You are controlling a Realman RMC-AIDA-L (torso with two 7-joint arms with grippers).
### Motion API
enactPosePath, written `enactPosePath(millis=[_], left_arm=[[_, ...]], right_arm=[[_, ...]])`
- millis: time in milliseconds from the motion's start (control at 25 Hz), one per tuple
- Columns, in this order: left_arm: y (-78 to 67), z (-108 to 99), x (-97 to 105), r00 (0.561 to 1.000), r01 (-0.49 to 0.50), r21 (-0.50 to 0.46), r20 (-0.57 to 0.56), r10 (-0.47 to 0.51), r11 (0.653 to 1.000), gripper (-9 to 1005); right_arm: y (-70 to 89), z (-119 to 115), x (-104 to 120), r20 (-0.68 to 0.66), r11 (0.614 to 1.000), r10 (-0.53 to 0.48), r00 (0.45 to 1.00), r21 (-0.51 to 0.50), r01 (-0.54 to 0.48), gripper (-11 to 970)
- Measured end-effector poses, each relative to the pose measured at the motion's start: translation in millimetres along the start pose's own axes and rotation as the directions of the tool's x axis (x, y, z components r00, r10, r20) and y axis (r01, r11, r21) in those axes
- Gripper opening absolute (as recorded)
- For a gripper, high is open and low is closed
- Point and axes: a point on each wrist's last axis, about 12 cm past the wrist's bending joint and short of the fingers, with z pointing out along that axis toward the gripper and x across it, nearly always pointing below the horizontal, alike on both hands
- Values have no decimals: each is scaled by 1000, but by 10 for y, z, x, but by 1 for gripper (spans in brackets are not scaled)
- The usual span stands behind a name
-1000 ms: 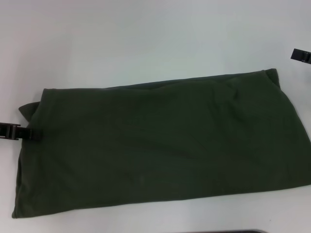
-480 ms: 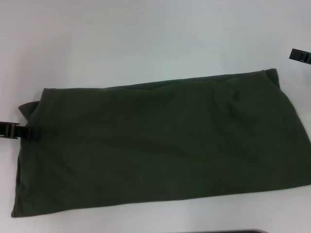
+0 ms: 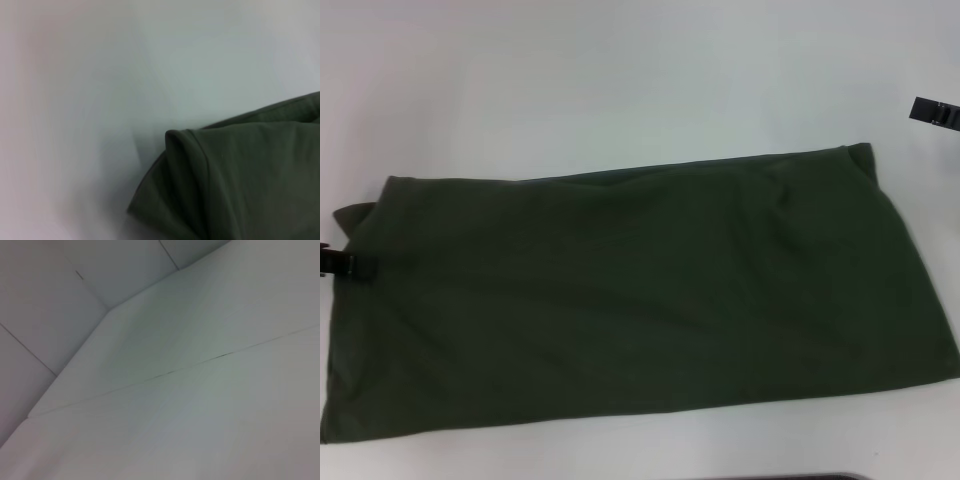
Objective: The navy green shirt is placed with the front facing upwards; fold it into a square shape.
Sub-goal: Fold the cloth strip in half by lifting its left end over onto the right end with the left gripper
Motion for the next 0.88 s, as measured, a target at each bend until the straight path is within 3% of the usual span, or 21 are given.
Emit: enactPosePath(millis=[880], left_arm=[[166,-468,-35,999,34,-71,-9,-35,997,70]], right_arm=[[28,55,-80,3,1000,-4,1000,-11,4,915]])
